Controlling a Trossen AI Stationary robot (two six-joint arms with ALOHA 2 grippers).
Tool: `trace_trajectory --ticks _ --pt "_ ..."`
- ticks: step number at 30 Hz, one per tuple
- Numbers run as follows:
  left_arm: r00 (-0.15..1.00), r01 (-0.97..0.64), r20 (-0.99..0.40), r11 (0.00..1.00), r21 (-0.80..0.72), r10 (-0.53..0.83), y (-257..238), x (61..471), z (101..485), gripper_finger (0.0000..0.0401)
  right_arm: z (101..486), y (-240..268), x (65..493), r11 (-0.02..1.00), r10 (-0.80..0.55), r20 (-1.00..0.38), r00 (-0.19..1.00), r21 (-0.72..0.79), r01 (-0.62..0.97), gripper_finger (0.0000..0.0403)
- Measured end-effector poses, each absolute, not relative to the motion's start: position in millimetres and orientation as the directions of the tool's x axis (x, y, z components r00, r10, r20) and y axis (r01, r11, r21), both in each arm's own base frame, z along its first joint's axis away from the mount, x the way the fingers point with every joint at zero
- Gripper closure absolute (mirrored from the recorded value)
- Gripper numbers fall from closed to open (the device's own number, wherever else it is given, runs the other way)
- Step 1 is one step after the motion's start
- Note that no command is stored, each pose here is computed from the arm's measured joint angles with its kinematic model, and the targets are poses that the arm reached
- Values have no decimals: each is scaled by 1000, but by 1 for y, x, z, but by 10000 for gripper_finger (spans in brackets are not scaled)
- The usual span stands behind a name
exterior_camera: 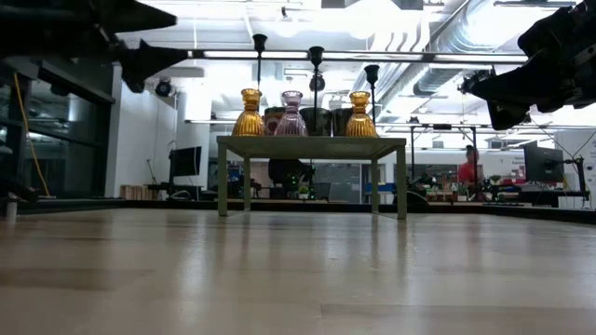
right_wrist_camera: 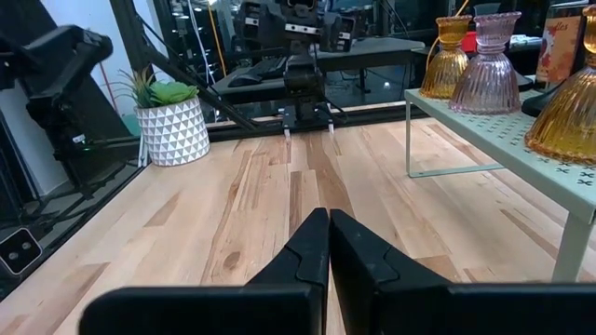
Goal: Pick & Place candle stick holders
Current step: Return to Home Position
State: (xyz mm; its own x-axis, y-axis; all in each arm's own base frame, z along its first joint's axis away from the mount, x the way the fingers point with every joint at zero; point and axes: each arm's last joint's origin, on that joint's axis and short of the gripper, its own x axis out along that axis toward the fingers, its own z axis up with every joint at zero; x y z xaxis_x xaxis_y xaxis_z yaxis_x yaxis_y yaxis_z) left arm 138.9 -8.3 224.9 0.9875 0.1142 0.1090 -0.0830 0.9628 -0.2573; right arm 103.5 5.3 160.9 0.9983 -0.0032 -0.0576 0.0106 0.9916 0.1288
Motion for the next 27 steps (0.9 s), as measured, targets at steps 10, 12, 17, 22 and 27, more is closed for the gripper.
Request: trace_trajectory --ticks 10,12,17,22,27 --pt "984 -25 161 957 -288 74 -6 111 210 118 161 5 103 992 -3 -57 998 129 11 399" --pt "982 -20 173 957 -290 73 -6 106 207 118 161 5 103 992 -3 -57 998 129 11 399" --pt "978 -11 197 956 -292 71 -5 97 203 118 161 5 103 992 -3 -57 998 129 11 399" --pt "979 -12 193 956 -292 71 -4 90 201 118 161 5 103 992 -3 -58 998 129 11 399" --pt "978 -17 193 958 -285 74 -3 91 201 118 161 5 103 992 -3 -58 998 129 10 399"
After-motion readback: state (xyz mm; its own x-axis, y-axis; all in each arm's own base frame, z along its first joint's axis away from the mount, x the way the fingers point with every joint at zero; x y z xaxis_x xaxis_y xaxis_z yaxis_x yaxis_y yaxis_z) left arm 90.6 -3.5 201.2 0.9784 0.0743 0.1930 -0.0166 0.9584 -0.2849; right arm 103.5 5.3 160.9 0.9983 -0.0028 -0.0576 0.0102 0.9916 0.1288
